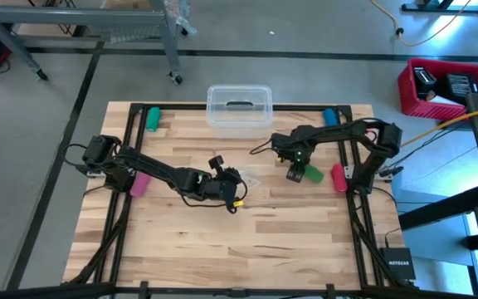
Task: Roll bandage
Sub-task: Put the rolled green bandage into the transparent zip bag
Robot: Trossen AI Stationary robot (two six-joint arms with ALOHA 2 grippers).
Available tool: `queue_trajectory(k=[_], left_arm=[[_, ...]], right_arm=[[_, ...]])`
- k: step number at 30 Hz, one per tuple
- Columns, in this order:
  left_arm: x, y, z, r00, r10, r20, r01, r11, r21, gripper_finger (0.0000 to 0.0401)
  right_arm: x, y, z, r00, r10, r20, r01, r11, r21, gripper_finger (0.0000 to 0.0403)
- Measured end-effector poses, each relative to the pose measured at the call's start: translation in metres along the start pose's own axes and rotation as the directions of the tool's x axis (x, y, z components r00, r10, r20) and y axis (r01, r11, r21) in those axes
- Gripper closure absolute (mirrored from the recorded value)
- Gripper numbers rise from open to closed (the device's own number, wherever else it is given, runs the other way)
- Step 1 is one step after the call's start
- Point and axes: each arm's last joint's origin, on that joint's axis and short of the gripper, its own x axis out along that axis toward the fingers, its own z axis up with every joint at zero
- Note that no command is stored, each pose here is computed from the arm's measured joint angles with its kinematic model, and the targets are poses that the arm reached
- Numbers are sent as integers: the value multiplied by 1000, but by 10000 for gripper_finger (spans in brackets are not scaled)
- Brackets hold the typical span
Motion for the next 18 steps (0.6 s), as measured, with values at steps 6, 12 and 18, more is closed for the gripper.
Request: queue_trajectory(k=[6,12,18], left_arm=[[0,0,0,1000,0,0,0,1000,0,398],[0,-1,0,1000,-30,-4,30,999,-11,398],[0,-2,1,998,-54,-11,54,998,-19,398]], right_arm=[[-21,-1,-9,997,-5,74,7,1000,-27,306],[-63,6,-30,957,104,272,-89,994,-67,313],[-115,35,-59,766,255,590,-125,960,-252,310]])
